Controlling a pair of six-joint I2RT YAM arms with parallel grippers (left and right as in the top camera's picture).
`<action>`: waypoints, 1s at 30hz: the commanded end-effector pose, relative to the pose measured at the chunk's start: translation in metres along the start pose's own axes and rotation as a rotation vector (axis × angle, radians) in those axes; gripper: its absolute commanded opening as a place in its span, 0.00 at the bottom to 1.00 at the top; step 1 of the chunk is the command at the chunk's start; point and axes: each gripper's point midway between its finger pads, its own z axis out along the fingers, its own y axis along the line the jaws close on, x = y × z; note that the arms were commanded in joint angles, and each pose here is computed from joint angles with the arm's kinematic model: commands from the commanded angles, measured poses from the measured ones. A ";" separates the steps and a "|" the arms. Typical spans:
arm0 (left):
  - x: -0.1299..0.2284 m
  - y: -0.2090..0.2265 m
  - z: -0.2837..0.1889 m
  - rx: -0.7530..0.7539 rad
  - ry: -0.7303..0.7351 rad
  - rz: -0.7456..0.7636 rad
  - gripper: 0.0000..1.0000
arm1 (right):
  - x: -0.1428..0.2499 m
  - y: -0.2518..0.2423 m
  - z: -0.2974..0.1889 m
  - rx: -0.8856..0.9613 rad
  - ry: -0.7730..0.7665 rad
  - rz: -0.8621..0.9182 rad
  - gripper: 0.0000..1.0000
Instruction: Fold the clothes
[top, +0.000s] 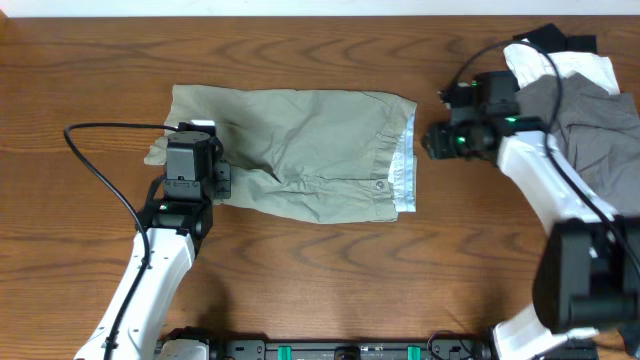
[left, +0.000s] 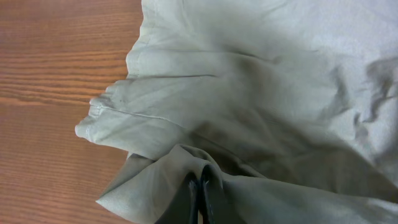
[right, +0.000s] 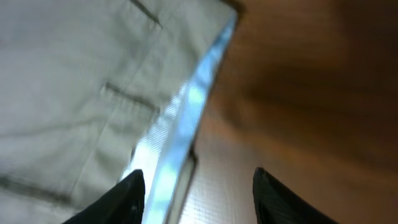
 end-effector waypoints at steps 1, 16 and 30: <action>-0.003 0.004 -0.001 -0.014 -0.004 -0.025 0.06 | 0.004 0.003 0.039 -0.025 0.009 0.037 0.54; -0.003 0.003 -0.001 -0.010 -0.004 -0.056 0.06 | -0.017 -0.007 0.109 -0.062 -0.139 0.048 0.61; -0.002 0.003 -0.001 -0.011 0.002 -0.054 0.06 | -0.078 0.012 0.070 -0.090 -0.322 0.004 0.01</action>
